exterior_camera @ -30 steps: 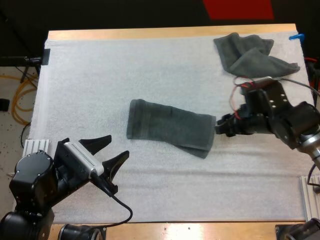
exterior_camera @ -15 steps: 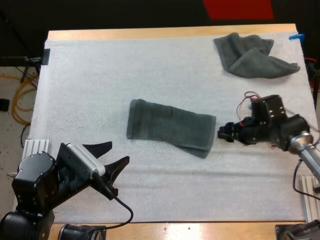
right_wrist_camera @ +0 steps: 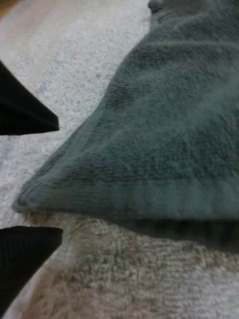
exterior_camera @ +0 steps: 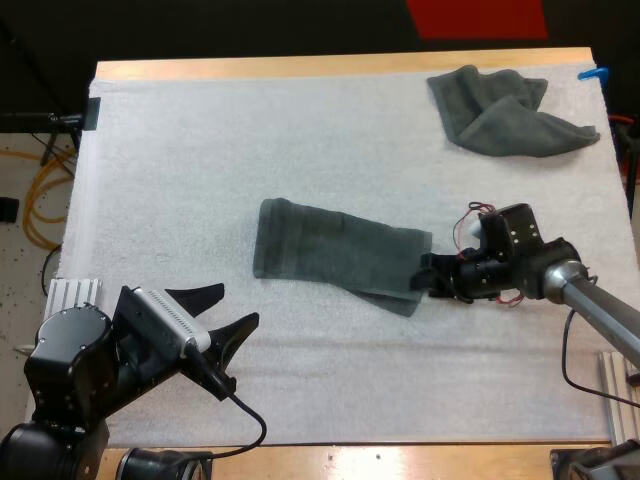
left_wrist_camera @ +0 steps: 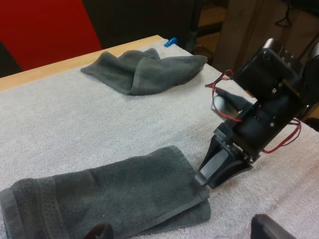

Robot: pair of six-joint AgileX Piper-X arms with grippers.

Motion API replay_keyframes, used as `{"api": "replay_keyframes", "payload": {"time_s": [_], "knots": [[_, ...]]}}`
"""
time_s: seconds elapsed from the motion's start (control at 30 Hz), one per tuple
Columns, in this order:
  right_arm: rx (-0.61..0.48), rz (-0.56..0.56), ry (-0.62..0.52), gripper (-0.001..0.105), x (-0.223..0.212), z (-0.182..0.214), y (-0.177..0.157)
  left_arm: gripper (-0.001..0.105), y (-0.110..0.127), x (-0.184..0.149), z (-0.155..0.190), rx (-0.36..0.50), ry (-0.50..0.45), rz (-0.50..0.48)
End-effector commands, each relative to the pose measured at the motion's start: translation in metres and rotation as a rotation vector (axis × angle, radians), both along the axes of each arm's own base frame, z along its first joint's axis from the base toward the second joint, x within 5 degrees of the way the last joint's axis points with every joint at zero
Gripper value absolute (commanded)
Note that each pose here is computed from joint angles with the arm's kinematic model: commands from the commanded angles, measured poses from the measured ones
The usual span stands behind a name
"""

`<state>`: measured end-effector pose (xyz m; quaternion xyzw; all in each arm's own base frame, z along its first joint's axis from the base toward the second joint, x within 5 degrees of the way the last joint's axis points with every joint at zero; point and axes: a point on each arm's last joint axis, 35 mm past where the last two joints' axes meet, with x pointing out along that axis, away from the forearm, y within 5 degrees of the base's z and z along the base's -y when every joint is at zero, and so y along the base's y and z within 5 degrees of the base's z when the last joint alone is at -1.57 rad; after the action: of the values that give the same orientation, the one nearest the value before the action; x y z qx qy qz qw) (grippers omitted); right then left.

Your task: Pick towel from pile fold and stack

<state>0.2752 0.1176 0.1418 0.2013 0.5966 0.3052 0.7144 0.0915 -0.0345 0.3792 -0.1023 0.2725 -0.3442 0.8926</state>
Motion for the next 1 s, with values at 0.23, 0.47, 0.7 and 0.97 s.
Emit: {"api": "replay_keyframes", "payload": {"time_s": [0.23,0.47,0.7,0.97], "knots": [[0.077,0.026,0.047,0.042,0.004,-0.016,0.004,0.056,-0.001,0.000,0.002,-0.011,-0.001,-0.006],[0.152,-0.003,0.041,0.042,0.011,-0.014,0.008,0.056,-0.001,0.000,0.002,-0.011,-0.001,-0.006],[0.174,-0.005,0.060,0.041,0.011,-0.013,0.008,0.056,-0.001,0.000,0.002,-0.011,-0.001,-0.006],[0.183,0.000,0.048,0.015,0.011,-0.008,0.008,0.056,-0.001,0.000,0.002,-0.011,-0.001,-0.006]]}}
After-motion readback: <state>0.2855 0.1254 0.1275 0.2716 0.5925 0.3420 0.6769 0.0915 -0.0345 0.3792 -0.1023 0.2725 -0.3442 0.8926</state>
